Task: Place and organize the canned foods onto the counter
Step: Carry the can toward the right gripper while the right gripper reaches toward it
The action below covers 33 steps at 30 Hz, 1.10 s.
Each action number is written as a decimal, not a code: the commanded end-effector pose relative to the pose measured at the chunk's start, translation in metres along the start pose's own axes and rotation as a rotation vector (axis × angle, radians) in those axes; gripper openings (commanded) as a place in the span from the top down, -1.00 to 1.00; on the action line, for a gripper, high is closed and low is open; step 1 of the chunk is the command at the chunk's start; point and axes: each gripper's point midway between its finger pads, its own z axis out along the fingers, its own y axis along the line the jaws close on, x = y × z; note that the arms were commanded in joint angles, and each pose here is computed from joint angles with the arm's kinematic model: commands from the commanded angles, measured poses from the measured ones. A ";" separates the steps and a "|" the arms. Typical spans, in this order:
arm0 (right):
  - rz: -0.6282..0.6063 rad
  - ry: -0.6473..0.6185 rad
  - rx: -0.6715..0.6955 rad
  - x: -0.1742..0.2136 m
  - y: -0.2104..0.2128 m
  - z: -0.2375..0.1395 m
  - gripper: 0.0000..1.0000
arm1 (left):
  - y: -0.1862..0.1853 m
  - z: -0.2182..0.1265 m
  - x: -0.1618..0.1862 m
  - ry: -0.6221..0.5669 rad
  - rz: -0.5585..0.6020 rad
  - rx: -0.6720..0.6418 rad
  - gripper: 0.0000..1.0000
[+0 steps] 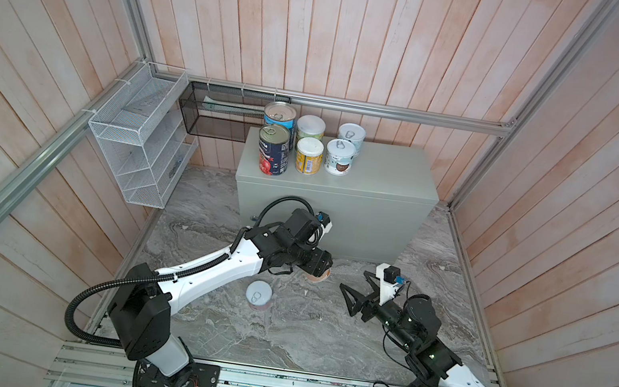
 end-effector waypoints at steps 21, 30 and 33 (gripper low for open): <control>-0.121 -0.104 -0.124 -0.022 0.033 0.026 -0.89 | -0.051 -0.009 -0.017 0.004 -0.023 0.257 -0.04; -0.135 -0.116 -0.135 -0.025 0.035 0.036 -0.89 | -0.062 -0.009 -0.012 0.012 -0.023 0.316 -0.04; -0.136 -0.123 -0.139 -0.026 0.036 0.039 -0.89 | -0.065 -0.007 -0.009 0.020 -0.026 0.328 -0.04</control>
